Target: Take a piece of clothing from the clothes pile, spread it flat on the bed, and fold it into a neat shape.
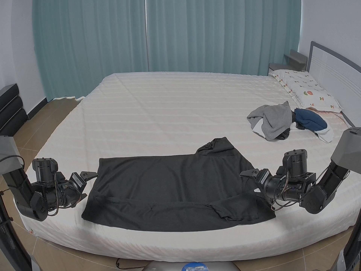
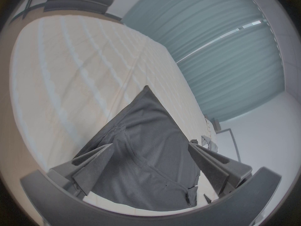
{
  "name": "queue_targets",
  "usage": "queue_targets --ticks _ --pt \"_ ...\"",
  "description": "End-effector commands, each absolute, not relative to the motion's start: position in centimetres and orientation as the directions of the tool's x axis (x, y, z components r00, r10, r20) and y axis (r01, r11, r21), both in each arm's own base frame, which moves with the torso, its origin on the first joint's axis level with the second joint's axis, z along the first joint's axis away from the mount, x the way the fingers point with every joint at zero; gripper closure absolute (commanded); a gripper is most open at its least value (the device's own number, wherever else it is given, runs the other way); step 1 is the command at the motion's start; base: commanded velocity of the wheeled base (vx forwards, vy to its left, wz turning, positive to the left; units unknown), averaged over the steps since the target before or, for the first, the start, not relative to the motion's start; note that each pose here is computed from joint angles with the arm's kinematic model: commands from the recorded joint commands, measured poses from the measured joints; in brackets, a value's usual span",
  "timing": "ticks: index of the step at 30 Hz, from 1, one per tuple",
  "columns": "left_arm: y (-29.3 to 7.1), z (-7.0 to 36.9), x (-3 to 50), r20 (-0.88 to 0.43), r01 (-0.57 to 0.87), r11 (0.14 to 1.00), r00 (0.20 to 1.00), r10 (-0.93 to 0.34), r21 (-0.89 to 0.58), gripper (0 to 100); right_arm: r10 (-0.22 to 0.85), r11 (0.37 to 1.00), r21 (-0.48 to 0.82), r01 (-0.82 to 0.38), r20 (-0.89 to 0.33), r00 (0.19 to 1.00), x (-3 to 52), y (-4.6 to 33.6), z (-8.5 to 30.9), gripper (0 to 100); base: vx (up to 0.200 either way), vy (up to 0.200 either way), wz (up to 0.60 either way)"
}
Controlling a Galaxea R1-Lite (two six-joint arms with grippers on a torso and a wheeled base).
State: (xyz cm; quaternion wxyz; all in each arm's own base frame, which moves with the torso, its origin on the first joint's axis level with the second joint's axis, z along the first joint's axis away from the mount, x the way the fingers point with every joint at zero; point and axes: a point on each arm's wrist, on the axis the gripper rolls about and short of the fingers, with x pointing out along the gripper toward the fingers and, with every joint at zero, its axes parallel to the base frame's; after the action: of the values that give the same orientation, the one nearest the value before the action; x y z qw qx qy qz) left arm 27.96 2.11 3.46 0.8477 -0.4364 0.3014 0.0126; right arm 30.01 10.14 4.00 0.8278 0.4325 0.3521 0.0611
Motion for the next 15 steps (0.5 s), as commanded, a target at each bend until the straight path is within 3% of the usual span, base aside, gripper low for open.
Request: queue_targets --ticks 1,10,15 --pt "2.2 4.0 29.2 -0.516 -0.259 0.651 0.823 -0.238 -0.713 0 0.405 0.619 0.758 0.207 -0.534 0.742 29.9 10.1 3.9 0 0.000 0.000 0.00" --pt "2.6 3.8 32.2 -0.626 -0.308 0.743 0.757 -0.188 -0.595 0 0.404 0.620 0.755 0.211 -0.539 0.739 29.8 10.1 3.8 0 0.000 0.000 0.00" --pt "2.2 0.7 32.2 -0.696 -0.286 0.809 0.690 -0.198 -0.514 0 0.395 0.623 0.749 0.227 -0.551 0.735 30.0 9.8 3.3 0 0.000 0.000 0.00"
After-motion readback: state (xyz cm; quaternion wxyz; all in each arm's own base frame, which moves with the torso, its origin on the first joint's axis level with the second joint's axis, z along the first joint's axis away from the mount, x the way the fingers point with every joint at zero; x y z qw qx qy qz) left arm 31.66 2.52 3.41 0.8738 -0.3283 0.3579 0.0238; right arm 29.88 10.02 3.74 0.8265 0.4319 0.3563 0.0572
